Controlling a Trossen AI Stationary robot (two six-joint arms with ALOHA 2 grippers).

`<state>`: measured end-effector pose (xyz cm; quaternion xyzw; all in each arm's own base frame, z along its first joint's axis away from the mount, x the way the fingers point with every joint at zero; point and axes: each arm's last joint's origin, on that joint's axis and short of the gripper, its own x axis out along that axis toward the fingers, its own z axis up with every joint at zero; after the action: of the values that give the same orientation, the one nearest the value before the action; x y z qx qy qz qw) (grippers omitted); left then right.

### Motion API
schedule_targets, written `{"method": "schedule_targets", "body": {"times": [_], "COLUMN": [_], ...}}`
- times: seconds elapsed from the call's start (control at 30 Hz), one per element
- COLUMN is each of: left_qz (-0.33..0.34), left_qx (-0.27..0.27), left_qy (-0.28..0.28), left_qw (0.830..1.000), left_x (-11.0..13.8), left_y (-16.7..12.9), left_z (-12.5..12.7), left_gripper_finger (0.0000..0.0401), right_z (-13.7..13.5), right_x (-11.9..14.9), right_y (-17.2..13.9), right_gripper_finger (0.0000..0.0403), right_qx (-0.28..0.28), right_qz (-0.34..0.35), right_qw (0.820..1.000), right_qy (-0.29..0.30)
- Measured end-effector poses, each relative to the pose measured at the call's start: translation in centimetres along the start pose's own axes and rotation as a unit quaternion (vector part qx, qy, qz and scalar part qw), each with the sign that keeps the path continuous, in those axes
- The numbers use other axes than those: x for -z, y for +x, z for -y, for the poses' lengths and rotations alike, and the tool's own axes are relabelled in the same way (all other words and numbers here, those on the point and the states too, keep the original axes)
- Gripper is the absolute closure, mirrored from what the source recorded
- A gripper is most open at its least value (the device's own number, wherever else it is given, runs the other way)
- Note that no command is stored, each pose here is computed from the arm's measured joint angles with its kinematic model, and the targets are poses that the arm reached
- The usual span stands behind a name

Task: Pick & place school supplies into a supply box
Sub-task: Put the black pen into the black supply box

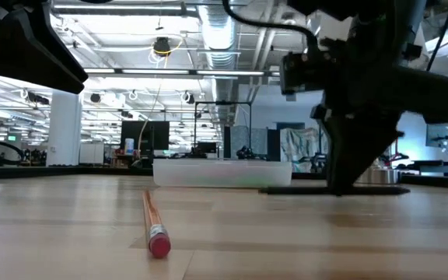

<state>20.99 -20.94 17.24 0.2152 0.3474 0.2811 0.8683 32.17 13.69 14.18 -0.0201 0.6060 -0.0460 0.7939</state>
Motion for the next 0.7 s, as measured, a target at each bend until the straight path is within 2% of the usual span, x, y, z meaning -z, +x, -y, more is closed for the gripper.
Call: {"method": "schedule_targets", "body": {"times": [0.33, 0.47, 0.7], "left_qz": [0.001, 0.001, 0.005], "left_qx": [-0.009, -0.011, -0.013], "left_qy": [-0.003, -0.002, -0.002], "left_qw": [1.000, 1.000, 1.000], "left_x": [0.5, 0.5, 0.5], "left_y": [-0.5, -0.6, -0.6], "left_z": [-0.3, -0.4, -0.4], "left_gripper_finger": [0.0257, 0.0257, 0.0257], "right_z": [2.1, 4.7, 10.1], "right_x": [-0.8, -2.0, -4.7], "right_y": [-3.7, -5.1, -5.0], "right_gripper_finger": [0.0388, 0.0393, 0.0386], "right_qx": [0.060, 0.101, 0.108], "right_qz": [0.068, 0.111, 0.163], "right_qw": [0.996, 0.989, 0.981], "right_qy": [-0.006, -0.001, 0.006]}}
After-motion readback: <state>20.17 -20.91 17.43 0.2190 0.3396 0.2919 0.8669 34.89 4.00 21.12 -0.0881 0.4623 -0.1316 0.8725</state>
